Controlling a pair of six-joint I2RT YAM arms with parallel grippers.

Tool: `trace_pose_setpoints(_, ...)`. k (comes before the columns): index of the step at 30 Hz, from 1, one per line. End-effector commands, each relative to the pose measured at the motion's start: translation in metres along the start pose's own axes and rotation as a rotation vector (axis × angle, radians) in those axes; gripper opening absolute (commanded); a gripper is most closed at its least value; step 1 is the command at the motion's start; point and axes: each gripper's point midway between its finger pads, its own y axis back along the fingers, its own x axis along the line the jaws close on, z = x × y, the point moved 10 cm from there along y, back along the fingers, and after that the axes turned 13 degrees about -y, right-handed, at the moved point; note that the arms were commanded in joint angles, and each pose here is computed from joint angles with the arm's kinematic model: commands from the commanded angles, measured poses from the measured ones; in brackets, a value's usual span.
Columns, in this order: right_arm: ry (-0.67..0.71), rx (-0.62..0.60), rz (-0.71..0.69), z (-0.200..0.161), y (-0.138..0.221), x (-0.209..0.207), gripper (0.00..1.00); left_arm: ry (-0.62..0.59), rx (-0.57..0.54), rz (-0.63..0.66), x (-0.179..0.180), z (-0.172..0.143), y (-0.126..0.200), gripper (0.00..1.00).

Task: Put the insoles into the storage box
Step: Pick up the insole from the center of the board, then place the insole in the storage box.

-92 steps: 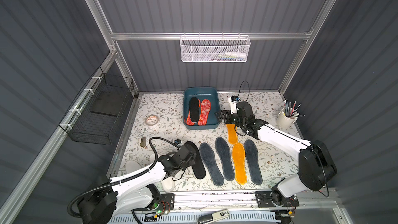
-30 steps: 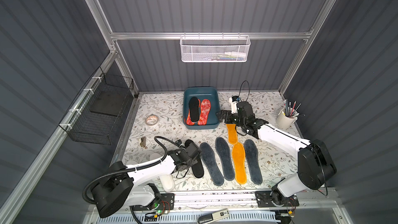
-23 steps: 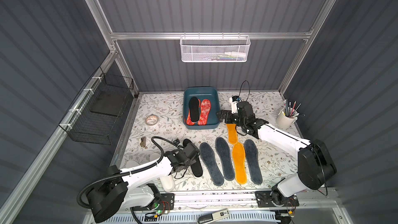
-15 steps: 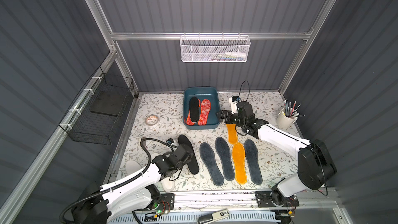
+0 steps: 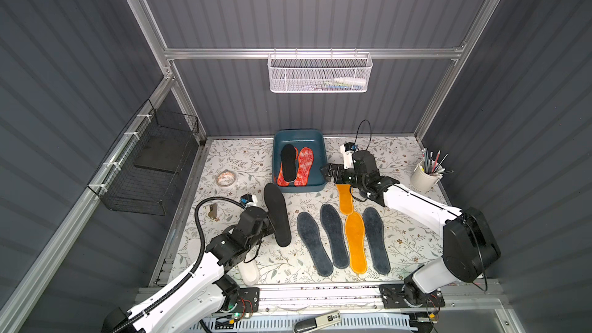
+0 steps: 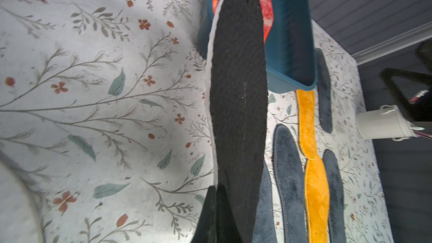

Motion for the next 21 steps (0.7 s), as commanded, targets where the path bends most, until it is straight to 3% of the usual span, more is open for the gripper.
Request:
trace_pose_setpoints(1,0.024,-0.013,0.088,0.006,0.011,0.011,0.99,-0.04,-0.052,-0.125,-0.003,0.005,0.005,0.0)
trace_pose_setpoints(13,0.024,0.102,0.485,0.001,0.016,0.037,0.92,0.094,-0.13,-0.466,0.003,0.025,-0.021,0.0)
trace_pose_setpoints(21,-0.052,0.186,0.527,-0.007,0.003,0.035,0.69,0.105,-0.135,-0.567,0.005,0.032,-0.034,0.0)
